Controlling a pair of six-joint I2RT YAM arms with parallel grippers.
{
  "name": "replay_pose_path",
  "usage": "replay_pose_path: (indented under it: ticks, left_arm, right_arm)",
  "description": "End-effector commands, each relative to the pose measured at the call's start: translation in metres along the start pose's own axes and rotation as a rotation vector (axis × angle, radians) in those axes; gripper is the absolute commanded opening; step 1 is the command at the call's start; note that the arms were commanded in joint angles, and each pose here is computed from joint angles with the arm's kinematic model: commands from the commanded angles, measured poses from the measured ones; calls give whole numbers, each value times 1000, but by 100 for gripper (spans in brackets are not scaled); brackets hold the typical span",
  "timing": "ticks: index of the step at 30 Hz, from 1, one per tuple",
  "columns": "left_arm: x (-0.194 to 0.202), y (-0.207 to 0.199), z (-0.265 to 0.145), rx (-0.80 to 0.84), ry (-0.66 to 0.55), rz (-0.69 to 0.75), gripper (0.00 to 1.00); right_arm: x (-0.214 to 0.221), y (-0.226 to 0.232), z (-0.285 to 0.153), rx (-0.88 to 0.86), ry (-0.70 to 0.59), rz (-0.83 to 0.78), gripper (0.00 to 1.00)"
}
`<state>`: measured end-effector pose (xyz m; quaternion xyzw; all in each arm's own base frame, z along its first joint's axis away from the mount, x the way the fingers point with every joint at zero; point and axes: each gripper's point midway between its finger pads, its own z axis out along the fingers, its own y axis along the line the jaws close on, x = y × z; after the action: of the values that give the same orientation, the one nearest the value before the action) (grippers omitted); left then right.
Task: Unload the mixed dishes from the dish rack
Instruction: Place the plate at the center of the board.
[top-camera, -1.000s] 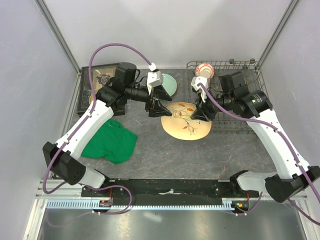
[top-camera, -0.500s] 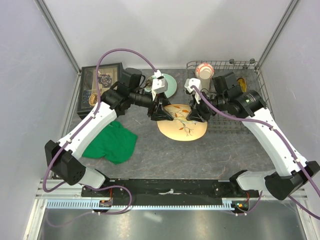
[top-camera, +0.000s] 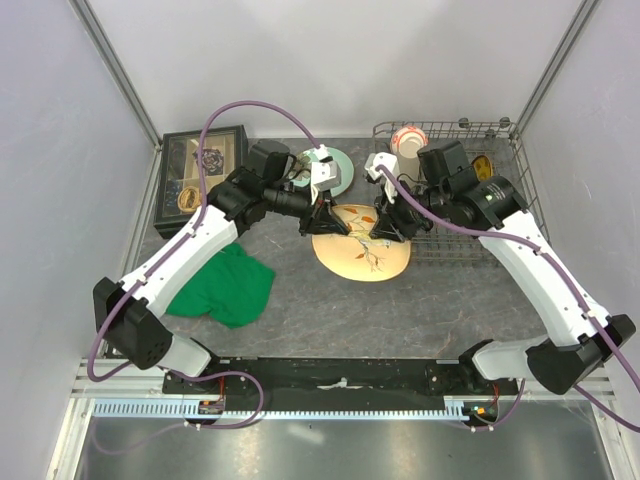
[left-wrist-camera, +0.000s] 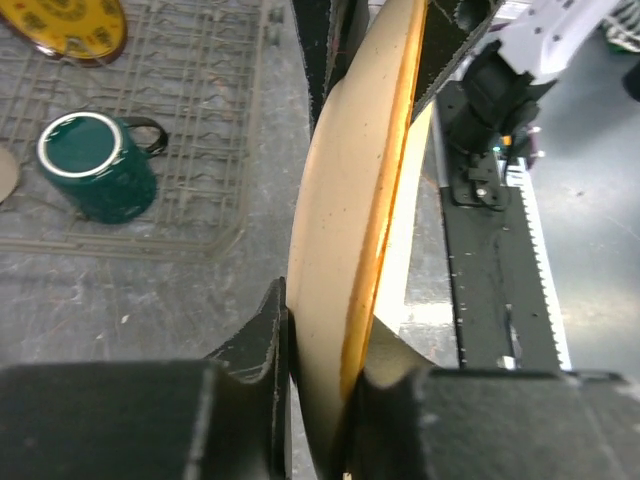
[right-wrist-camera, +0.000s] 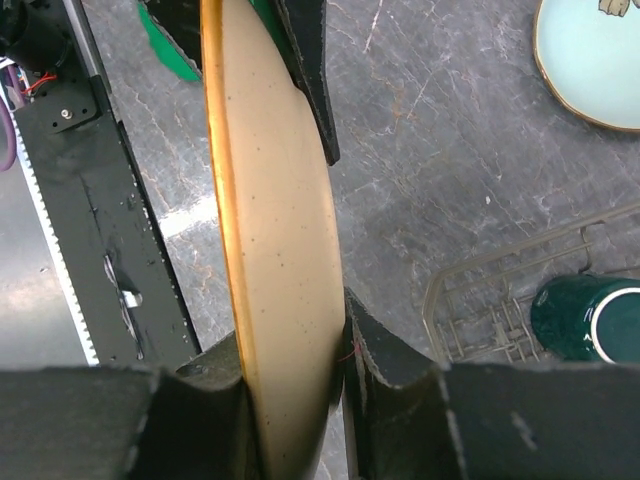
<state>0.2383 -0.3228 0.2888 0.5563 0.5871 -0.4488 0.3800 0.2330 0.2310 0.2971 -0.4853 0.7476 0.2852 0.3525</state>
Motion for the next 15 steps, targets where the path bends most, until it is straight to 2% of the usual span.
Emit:
replay_pose_path:
  ticks: [1, 5, 7, 8, 15]
  left_arm:
    - [2, -10, 3, 50, -8, 9, 2]
    - [0, -12, 0, 45, -12, 18, 1]
    - [-2, -12, -1, 39, -14, 28, 2]
    - [-4, -12, -3, 32, -16, 35, 2]
    - [-11, -19, -10, 28, -31, 73, 2]
  right_arm:
    - [-52, -3, -15, 31, -170, -155, 2]
    - [-51, -5, -14, 43, -167, -157, 11]
    - [-47, -7, -14, 53, -159, -157, 22]
    - [-44, -8, -12, 55, -153, -157, 33]
    - [-30, -17, -10, 115, -129, -159, 52]
